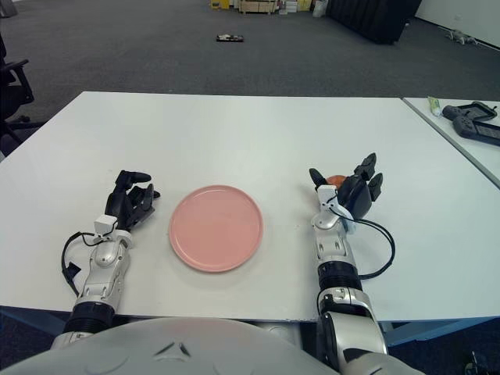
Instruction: Put the apple into the plate.
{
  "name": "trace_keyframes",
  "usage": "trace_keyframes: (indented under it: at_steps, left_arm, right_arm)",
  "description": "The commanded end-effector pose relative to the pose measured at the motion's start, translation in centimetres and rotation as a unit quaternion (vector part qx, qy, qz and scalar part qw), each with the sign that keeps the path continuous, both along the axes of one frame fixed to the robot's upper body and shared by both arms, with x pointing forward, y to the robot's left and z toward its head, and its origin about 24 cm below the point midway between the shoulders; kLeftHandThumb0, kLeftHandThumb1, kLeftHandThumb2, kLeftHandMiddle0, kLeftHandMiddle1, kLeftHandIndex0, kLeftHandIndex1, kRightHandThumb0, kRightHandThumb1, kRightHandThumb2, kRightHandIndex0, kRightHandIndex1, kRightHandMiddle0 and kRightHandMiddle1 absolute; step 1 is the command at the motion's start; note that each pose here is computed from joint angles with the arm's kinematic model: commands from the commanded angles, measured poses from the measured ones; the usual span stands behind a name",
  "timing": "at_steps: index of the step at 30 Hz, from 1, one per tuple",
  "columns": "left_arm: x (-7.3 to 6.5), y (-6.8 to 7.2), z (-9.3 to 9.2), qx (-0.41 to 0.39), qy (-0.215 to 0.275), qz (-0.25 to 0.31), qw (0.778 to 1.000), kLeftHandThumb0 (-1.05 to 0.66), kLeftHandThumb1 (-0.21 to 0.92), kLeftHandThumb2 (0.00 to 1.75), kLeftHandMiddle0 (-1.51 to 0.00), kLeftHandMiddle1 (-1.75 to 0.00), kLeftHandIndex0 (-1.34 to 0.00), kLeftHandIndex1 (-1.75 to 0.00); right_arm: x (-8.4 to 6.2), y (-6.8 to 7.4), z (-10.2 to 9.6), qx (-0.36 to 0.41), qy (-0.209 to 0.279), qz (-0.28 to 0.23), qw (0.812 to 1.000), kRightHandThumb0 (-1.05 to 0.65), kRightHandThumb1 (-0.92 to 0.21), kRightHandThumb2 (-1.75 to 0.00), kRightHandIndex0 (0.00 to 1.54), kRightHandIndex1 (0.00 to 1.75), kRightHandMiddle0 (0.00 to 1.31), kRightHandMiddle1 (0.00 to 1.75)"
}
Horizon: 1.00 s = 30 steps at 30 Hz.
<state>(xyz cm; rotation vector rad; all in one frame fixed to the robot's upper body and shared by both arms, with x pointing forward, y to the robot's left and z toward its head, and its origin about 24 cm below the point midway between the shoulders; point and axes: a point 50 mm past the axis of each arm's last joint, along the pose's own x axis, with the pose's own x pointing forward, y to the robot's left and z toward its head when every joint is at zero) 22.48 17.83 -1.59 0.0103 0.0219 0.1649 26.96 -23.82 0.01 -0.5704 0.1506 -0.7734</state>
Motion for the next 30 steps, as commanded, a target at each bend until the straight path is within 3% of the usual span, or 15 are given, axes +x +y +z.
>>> trace_keyframes:
  at_steps: [1,9,16,20,24,30]
  left_arm:
    - [-0.5,0.1,-0.9,-0.003,0.027,0.006,1.0,-0.37,0.77,0.75,-0.54,-1.47,-0.28,-1.75]
    - [-0.6,0.2,-0.9,-0.002,0.025,0.007,1.0,-0.37,0.78,0.72,-0.54,-1.49,-0.28,-1.75]
    - [-0.7,0.2,-0.8,0.0,0.025,0.011,1.0,-0.37,0.78,0.73,-0.55,-1.5,-0.28,-1.75]
    - [-0.7,0.2,-0.8,0.0,0.024,0.011,1.0,-0.37,0.78,0.73,-0.55,-1.5,-0.28,-1.75]
    - [-0.7,0.2,-0.8,0.0,0.021,0.013,1.0,-0.37,0.77,0.74,-0.56,-1.52,-0.28,-1.75]
    - [-0.7,0.2,-0.8,0.003,0.02,0.015,1.0,-0.37,0.77,0.74,-0.56,-1.53,-0.28,-1.75]
  right_arm:
    - [0.7,-0.1,-0.1,0.005,0.021,0.016,1.0,-0.95,-0.75,-0.27,0.0,0.0,0.0,0.0]
    - [1.4,0.0,-1.2,0.006,0.101,0.071,0.992,-1.0,-0.78,-0.28,0.0,0.0,0.0,0.0]
    - [1.9,-0.3,-1.6,-0.034,0.205,0.107,0.972,-0.97,-0.77,-0.27,0.0,0.0,0.0,0.0]
    - [2.1,-0.3,-1.4,-0.056,0.256,0.106,0.959,-0.92,-0.67,-0.43,0.0,0.0,0.0,0.0]
    - [2.2,-0.4,-1.4,-0.08,0.307,0.109,0.942,-0.88,-0.57,-0.63,0.0,0.0,0.0,0.13]
    - [2.1,-0.5,-1.3,-0.091,0.343,0.107,0.929,-0.85,-0.53,-0.7,0.02,0.01,0.0,0.28]
